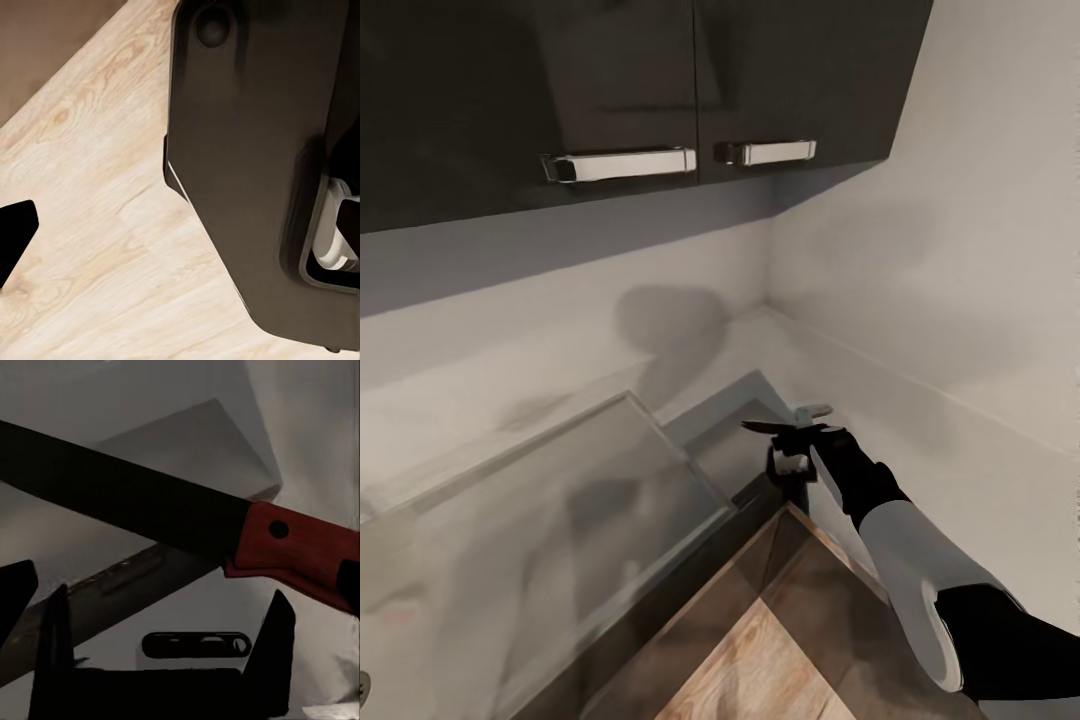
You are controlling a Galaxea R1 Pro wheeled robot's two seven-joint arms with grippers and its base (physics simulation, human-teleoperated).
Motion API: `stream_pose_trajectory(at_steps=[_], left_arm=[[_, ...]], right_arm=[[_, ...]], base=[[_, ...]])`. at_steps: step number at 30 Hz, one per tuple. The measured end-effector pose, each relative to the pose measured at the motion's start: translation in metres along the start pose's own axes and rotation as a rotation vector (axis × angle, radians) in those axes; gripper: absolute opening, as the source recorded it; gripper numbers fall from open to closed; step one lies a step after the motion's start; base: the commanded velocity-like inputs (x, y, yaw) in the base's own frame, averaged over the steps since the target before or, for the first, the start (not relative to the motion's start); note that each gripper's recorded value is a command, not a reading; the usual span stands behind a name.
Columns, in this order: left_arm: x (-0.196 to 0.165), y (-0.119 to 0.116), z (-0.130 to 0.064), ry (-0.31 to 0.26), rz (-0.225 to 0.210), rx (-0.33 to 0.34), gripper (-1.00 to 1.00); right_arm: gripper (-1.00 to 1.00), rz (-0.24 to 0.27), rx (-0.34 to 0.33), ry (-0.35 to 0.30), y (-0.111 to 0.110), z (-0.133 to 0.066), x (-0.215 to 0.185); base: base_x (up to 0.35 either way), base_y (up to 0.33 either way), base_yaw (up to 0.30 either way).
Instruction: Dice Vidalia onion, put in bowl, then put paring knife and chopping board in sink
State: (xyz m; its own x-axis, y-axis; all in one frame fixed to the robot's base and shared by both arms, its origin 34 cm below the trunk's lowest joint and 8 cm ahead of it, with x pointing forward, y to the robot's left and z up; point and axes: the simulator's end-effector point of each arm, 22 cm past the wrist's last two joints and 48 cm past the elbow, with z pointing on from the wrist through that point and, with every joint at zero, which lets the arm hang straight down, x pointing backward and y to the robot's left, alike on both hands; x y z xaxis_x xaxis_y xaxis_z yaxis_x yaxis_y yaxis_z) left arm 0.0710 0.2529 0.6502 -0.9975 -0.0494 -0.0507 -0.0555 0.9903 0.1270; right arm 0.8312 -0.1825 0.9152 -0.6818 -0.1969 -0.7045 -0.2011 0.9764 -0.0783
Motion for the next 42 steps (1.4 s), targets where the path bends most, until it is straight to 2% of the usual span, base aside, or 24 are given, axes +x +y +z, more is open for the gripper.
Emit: stream_pose_trajectory(at_steps=[24, 37, 42], left_arm=[[-0.013, -0.002, 0.001, -0.036, -0.006, 0.003, 1.00], [-0.009, -0.004, 0.001, -0.028, -0.005, 0.006, 1.00], [-0.009, -0.004, 0.001, -0.026, -0.006, 0.006, 1.00]], right_arm=[[1.00, -0.005, 0.004, -0.048, 0.000, -0.017, -0.026], [1.00, -0.007, 0.022, -0.180, -0.013, -0.042, -0.083], [1.00, -0.008, 0.021, -0.193, -0.014, -0.045, -0.089]], base=[[0.000, 0.000, -0.093], [0.000, 0.000, -0.002], [0.000, 0.000, 0.000]])
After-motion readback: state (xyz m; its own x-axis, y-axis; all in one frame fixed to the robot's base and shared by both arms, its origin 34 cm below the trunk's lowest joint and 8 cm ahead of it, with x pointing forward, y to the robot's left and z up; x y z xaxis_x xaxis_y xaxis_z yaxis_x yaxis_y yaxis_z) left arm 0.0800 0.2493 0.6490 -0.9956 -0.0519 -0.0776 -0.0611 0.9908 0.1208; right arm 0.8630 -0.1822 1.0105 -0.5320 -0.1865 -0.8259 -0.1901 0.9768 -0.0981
